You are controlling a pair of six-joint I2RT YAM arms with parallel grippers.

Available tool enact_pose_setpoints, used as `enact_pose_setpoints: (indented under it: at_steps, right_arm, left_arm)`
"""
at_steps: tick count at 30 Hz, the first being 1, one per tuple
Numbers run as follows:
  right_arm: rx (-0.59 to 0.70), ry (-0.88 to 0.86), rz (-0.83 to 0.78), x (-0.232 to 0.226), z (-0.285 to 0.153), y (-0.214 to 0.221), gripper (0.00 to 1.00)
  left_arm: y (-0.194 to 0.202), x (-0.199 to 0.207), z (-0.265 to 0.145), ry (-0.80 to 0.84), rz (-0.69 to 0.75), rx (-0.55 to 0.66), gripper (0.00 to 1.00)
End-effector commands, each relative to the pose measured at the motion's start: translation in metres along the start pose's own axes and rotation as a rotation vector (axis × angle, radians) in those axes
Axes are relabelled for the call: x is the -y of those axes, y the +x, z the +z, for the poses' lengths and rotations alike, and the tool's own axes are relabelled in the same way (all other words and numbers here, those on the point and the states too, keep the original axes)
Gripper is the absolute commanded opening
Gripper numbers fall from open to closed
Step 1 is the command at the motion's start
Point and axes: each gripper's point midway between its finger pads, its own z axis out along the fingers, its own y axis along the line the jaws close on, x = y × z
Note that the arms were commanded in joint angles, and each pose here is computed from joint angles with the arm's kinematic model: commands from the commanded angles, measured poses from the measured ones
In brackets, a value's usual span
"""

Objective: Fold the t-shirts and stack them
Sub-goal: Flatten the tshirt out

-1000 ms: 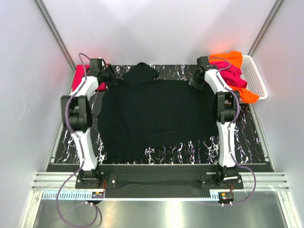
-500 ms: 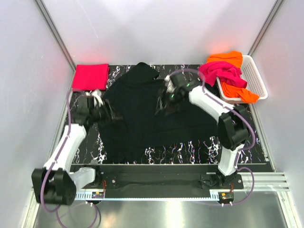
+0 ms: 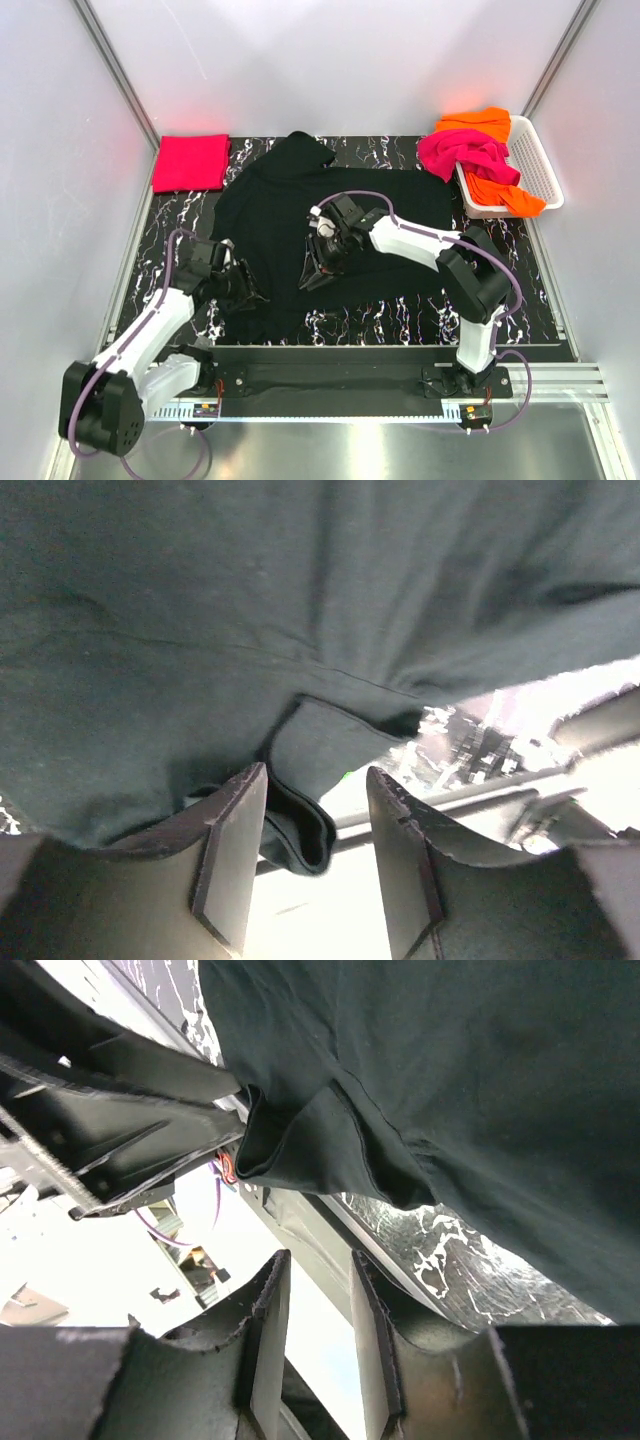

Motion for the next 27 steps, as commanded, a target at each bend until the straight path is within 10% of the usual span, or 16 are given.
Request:
enact_pose_setpoints:
  at_steps: [1,18,27]
  right_arm:
    - [0.005,-0.036,0.018,-0.008,-0.001,0.005,0.38]
    - [0.034,0.026,0.049,0.024,-0.002,0.03,0.39]
    - [0.012,-0.04,0.025,0.0,0.007,0.009,0.47]
  left_arm:
    - [-0.004,-0.011,0.016,-0.074,0.0,0.009,0.5]
    - [0.141,0.05,-0.045,0.247,-0.032,-0.384,0.36]
    - [0.057,0.059,-0.107,0.176,-0.003,0.106,0.41]
